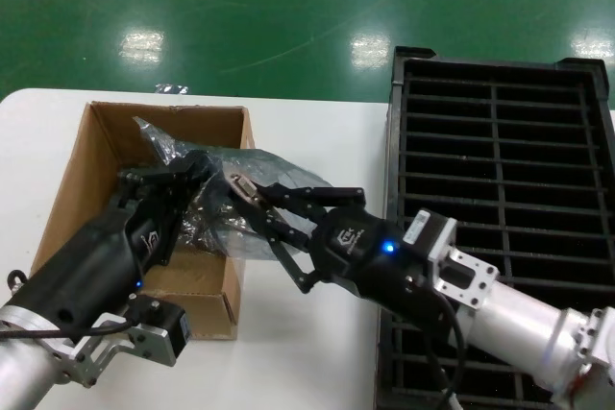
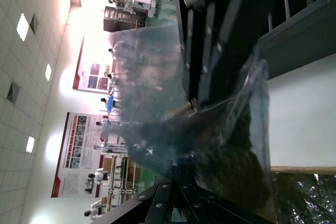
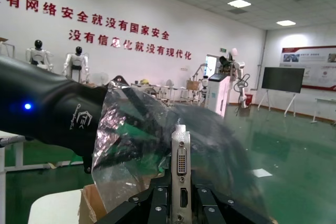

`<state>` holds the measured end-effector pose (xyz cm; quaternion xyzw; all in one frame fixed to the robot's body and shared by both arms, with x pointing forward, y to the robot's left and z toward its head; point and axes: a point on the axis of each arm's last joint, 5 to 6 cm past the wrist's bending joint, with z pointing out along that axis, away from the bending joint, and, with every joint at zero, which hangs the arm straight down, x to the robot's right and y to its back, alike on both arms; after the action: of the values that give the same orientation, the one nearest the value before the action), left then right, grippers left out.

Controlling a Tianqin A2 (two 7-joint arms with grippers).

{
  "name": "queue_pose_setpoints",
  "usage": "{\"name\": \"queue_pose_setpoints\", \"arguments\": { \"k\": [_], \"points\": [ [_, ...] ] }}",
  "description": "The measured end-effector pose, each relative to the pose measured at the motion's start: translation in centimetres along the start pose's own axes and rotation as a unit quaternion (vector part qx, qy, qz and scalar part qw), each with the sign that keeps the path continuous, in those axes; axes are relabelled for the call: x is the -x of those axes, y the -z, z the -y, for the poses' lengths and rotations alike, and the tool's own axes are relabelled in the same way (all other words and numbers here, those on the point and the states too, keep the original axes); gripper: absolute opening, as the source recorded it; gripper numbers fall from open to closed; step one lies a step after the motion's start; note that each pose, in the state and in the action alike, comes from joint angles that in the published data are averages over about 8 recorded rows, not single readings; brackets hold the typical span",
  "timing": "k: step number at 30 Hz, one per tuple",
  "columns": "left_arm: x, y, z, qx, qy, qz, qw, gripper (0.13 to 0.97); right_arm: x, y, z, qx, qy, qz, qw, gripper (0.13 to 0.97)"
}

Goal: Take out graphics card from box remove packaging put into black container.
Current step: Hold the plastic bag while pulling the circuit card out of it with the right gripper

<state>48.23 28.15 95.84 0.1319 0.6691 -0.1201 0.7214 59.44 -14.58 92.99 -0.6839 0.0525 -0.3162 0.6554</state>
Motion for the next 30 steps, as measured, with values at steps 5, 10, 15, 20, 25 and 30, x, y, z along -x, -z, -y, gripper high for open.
{"name": "queue_pose_setpoints", "arguments": {
  "k": [5, 10, 15, 20, 25, 30],
  "points": [
    [0.00, 0.0, 0.00, 0.000, 0.000, 0.000, 1.0000, 0.138, 0.3, 1.3, -0.1, 0.001, 0.002, -0.005, 1.000, 0.193],
    [0.00, 0.0, 0.00, 0.000, 0.000, 0.000, 1.0000, 0.138, 0.7, 2.4, -0.3, 0.006, 0.003, -0.012, 1.000, 0.193],
    [0.01, 0.0, 0.00, 0.000, 0.000, 0.000, 1.0000, 0.138, 0.9, 3.1, -0.2, 0.005, 0.005, -0.021, 1.000, 0.193],
    [0.01, 0.0, 0.00, 0.000, 0.000, 0.000, 1.0000, 0.138, 1.1, 3.7, -0.1, 0.006, 0.006, -0.025, 1.000, 0.193],
    [0.01, 0.0, 0.00, 0.000, 0.000, 0.000, 1.0000, 0.138, 1.5, 4.1, -0.4, 0.011, 0.003, -0.024, 1.000, 0.193],
    [0.01, 0.0, -0.01, 0.000, 0.000, 0.000, 1.0000, 0.138, 2.0, 4.0, -0.8, 0.017, -0.001, -0.017, 1.000, 0.193]
  ]
}}
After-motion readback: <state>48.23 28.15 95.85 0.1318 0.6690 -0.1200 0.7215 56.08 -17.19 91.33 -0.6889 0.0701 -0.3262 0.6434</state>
